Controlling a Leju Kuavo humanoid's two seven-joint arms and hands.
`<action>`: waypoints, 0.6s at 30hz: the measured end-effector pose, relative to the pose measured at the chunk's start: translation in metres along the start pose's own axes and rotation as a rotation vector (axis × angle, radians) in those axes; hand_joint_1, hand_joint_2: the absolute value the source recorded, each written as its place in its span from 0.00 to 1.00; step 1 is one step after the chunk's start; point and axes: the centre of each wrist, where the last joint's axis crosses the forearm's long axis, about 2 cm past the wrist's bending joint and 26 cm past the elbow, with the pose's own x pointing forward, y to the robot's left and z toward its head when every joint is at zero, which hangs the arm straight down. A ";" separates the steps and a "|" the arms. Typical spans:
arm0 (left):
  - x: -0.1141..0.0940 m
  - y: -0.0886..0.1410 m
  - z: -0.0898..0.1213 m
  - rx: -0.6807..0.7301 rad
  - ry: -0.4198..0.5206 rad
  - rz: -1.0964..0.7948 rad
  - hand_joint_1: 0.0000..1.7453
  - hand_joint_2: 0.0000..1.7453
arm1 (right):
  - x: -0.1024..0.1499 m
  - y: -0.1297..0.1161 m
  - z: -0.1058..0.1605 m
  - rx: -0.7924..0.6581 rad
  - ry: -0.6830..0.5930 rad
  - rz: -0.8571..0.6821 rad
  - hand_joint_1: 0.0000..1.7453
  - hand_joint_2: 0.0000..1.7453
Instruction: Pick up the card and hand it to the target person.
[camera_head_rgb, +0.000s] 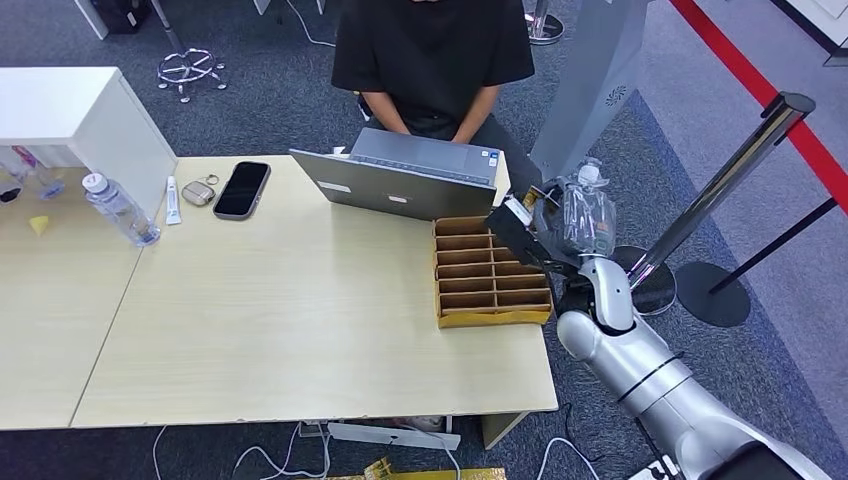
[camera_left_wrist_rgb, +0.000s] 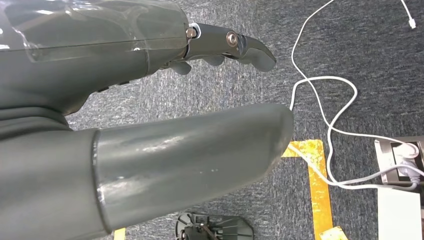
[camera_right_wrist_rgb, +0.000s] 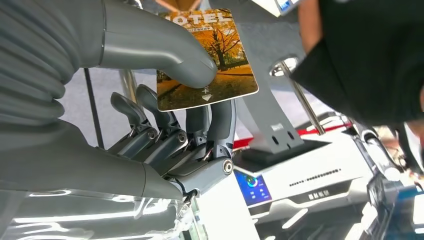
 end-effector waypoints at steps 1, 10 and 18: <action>0.000 0.000 0.000 0.000 -0.001 0.000 0.00 0.00 | 0.001 -0.002 0.000 -0.007 -0.003 -0.004 0.90 1.00; 0.000 0.000 0.000 0.000 -0.003 0.000 0.00 0.00 | 0.003 -0.013 -0.001 -0.043 -0.014 -0.031 0.87 1.00; 0.000 0.000 0.000 0.000 -0.002 0.000 0.00 0.00 | 0.005 -0.021 -0.002 -0.096 -0.016 -0.035 0.79 1.00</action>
